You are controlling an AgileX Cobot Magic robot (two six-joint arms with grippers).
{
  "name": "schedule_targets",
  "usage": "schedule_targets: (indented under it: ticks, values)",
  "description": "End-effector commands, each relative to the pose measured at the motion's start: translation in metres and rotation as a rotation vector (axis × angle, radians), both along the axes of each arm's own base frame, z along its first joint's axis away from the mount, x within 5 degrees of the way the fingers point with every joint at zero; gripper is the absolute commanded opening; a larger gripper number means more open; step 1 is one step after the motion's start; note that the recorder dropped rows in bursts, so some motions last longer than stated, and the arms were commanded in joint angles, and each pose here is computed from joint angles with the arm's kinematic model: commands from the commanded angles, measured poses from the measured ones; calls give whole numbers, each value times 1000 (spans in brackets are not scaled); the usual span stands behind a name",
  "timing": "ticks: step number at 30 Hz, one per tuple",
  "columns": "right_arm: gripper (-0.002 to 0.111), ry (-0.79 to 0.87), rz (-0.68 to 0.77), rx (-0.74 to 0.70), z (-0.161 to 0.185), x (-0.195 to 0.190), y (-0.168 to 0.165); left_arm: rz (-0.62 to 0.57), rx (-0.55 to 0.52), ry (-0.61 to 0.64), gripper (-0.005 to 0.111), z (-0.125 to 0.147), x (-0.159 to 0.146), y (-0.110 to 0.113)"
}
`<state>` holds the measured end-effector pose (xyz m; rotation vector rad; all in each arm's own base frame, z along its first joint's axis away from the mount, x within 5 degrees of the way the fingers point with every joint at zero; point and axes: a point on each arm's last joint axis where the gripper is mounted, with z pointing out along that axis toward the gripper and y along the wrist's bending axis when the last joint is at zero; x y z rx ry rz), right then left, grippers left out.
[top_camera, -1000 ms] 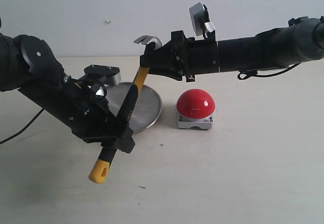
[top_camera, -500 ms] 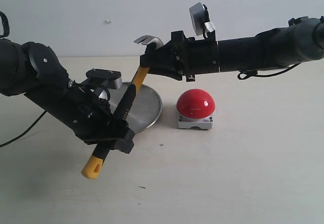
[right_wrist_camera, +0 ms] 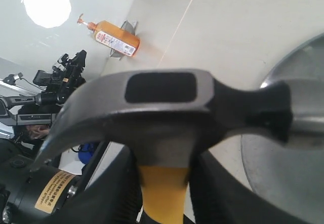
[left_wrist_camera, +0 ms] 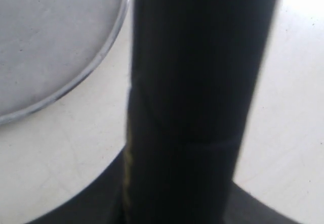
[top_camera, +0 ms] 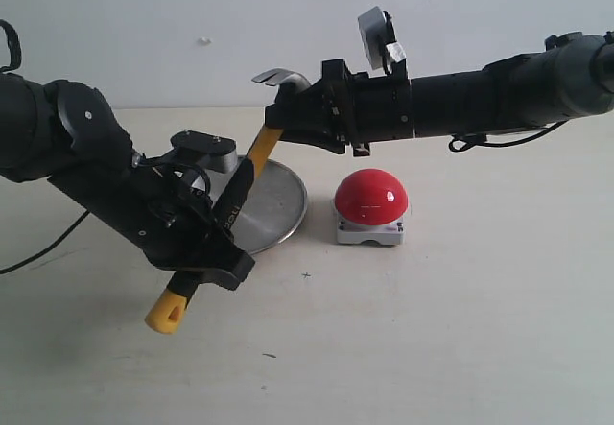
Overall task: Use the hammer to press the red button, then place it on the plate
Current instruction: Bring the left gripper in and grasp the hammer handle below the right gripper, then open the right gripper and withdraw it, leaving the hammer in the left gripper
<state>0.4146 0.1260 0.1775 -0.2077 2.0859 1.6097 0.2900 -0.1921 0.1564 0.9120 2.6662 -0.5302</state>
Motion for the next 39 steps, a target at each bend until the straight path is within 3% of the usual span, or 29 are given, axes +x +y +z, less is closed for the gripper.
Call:
schedule_targets:
  ticks: [1,13,27,39]
  values:
    - [15,-17,20,93,19,-3,2,36,-26,-40,0,12,3,2]
    - [41,0,18,98,19,-3,2,70,-59,-151,0,47,0,7]
    - [54,54,10,113,18,-4,2,91,-72,-201,0,53,4,7]
    - [54,127,4,111,4,-13,1,118,-84,-236,0,56,9,10]
